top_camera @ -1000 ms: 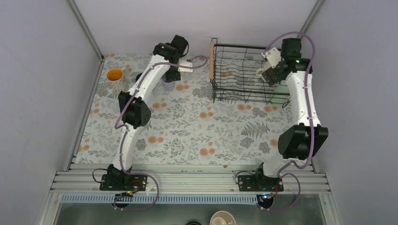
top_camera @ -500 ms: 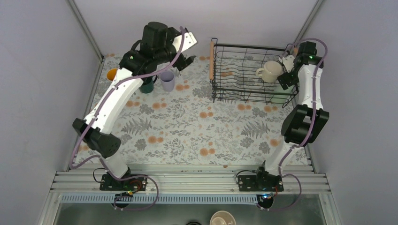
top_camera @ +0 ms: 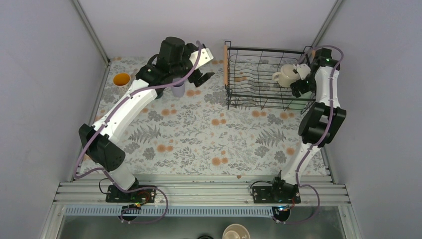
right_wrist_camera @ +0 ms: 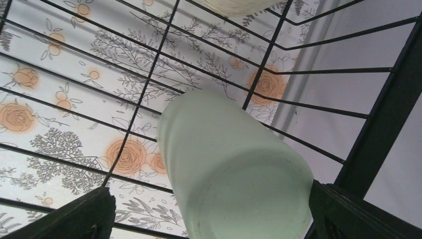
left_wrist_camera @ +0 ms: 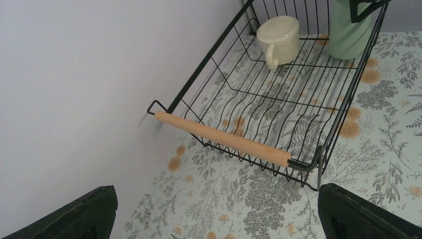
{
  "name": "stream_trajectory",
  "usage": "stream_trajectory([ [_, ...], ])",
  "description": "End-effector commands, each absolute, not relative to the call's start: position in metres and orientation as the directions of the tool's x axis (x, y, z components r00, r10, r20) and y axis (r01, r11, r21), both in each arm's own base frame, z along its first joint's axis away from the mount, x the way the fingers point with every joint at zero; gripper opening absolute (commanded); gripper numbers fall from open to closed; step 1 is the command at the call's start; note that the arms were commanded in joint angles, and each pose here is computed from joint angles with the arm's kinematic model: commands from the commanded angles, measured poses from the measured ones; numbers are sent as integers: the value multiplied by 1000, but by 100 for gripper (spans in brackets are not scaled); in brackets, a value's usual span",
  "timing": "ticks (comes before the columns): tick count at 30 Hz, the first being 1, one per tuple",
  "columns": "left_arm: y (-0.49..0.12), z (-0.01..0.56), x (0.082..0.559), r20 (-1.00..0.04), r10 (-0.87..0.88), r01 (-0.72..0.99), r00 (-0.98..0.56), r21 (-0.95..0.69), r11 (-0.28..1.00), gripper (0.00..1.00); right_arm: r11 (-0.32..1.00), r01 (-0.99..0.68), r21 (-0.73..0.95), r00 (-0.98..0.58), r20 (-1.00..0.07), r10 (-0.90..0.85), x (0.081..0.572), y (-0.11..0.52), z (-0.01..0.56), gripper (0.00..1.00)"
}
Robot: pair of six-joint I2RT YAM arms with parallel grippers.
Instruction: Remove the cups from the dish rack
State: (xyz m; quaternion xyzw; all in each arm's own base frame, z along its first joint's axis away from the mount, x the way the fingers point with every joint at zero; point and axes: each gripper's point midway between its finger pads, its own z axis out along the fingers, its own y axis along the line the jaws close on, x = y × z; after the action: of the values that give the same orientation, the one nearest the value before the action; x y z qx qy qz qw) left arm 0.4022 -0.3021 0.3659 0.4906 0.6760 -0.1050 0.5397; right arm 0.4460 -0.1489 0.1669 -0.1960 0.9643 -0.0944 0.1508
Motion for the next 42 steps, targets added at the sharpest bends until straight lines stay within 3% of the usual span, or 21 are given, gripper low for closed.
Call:
stream_trajectory([
  [1,-302,386,396,-847,520,768,111,405,496,100,923,-341,-179,-887,-265,-379,441,-142,161,100],
  [9,-305,389,393,-853,510,781,110,392,486,100,915,-355,-191,-891,-227,-393,429,-143,143,100],
  [14,-306,381,398,-845,527,782,98,392,484,100,910,-407,-80,-873,-258,-414,424,-116,142,100],
  [19,-305,371,403,-828,553,777,91,407,481,100,904,-399,-154,-868,-255,-426,425,-115,144,100],
  [24,-303,369,402,-824,559,774,92,412,480,100,901,-427,-78,-861,-269,-432,421,-100,144,100],
  [31,-301,369,400,-820,565,773,97,420,476,100,900,-396,-180,-839,-327,-435,434,-108,168,100],
  [42,-301,367,398,-814,572,777,100,422,466,100,905,-347,-246,-855,-313,-413,440,-123,175,100],
])
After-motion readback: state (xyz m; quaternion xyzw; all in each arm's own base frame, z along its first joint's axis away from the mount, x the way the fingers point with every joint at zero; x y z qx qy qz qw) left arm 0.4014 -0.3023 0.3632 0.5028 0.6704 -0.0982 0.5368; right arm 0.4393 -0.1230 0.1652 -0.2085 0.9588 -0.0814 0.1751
